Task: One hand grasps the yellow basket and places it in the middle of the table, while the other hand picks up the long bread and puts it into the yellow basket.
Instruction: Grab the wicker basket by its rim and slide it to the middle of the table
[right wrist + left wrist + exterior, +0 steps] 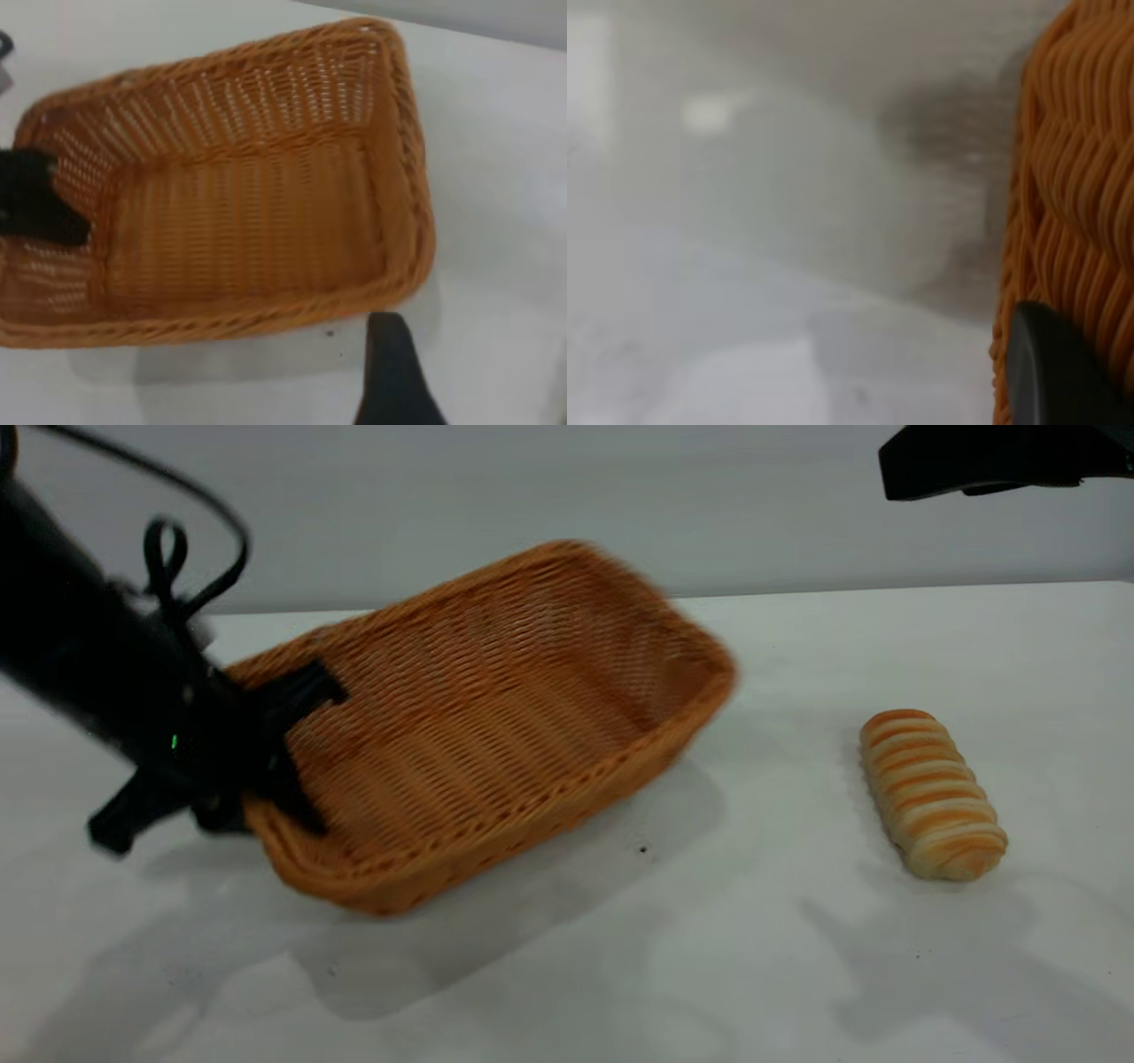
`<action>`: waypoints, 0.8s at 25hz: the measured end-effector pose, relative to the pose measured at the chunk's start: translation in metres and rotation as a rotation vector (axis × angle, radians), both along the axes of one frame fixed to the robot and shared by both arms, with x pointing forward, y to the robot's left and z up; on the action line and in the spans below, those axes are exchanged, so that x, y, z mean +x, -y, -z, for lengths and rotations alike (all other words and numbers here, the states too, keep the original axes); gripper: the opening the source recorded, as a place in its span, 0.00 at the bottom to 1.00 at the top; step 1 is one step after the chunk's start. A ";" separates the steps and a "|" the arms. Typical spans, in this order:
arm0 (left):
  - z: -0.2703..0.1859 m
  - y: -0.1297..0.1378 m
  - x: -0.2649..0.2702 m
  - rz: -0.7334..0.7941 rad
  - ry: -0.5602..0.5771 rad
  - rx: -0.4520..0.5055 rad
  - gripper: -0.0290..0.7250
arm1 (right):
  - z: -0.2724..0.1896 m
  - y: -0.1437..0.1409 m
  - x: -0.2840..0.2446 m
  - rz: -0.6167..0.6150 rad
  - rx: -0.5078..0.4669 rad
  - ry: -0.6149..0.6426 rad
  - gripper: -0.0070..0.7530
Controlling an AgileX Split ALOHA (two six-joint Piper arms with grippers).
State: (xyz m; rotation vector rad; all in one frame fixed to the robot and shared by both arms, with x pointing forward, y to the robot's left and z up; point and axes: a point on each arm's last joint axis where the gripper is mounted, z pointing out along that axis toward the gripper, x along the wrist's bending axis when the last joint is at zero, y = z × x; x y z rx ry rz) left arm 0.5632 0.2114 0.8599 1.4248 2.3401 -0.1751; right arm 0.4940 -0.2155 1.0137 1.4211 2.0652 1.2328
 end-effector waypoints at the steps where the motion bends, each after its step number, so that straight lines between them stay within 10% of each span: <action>1: -0.006 0.002 0.007 0.074 0.005 -0.004 0.17 | 0.001 0.002 0.001 0.015 0.002 -0.008 0.71; 9: -0.014 0.014 0.074 0.434 -0.090 0.070 0.17 | 0.039 0.040 0.029 0.168 -0.029 -0.142 0.71; 20: 0.026 0.027 0.114 0.499 -0.158 0.085 0.18 | 0.116 0.050 0.084 0.212 -0.102 -0.327 0.71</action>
